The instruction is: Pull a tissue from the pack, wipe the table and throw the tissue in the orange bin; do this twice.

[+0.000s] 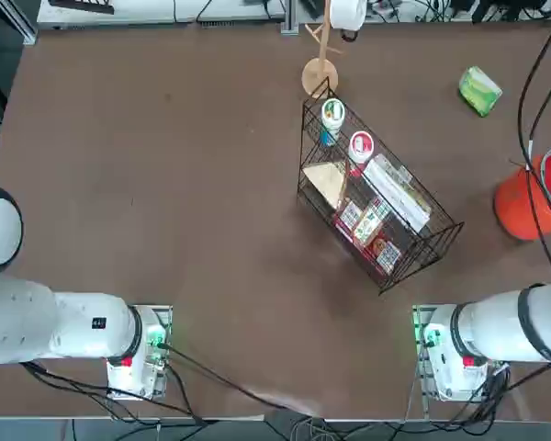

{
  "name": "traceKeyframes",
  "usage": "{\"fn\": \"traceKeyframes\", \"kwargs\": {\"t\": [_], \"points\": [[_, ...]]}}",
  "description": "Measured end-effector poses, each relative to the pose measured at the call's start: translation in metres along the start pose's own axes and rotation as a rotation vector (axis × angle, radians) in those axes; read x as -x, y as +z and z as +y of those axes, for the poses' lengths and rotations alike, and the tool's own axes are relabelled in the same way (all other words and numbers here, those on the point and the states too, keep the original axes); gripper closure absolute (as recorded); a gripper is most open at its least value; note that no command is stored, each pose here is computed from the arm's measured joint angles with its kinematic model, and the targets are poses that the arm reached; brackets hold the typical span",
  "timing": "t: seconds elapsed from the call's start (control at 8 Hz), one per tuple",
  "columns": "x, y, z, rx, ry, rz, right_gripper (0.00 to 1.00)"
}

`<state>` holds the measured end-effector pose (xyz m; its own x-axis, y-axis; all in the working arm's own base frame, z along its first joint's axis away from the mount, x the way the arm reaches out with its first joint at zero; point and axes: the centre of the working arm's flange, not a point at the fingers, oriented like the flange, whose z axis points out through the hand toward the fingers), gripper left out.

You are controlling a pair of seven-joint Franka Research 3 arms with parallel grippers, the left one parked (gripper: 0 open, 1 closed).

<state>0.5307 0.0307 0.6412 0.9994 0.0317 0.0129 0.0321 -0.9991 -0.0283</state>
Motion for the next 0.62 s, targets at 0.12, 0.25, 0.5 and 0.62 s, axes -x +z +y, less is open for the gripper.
{"fn": "traceKeyframes", "kwargs": {"t": [0.12,0.25,0.5,0.62], "points": [[0.0,0.0,0.0008,0.0,0.002,0.0,0.0],[-0.0001,-0.0001,0.0024,0.0,0.005,0.0,0.0],[-0.0001,-0.0001,0.0033,0.0,0.006,0.0,0.0],[-0.0003,0.0002,0.0034,0.001,0.006,0.0,0.0]]}}
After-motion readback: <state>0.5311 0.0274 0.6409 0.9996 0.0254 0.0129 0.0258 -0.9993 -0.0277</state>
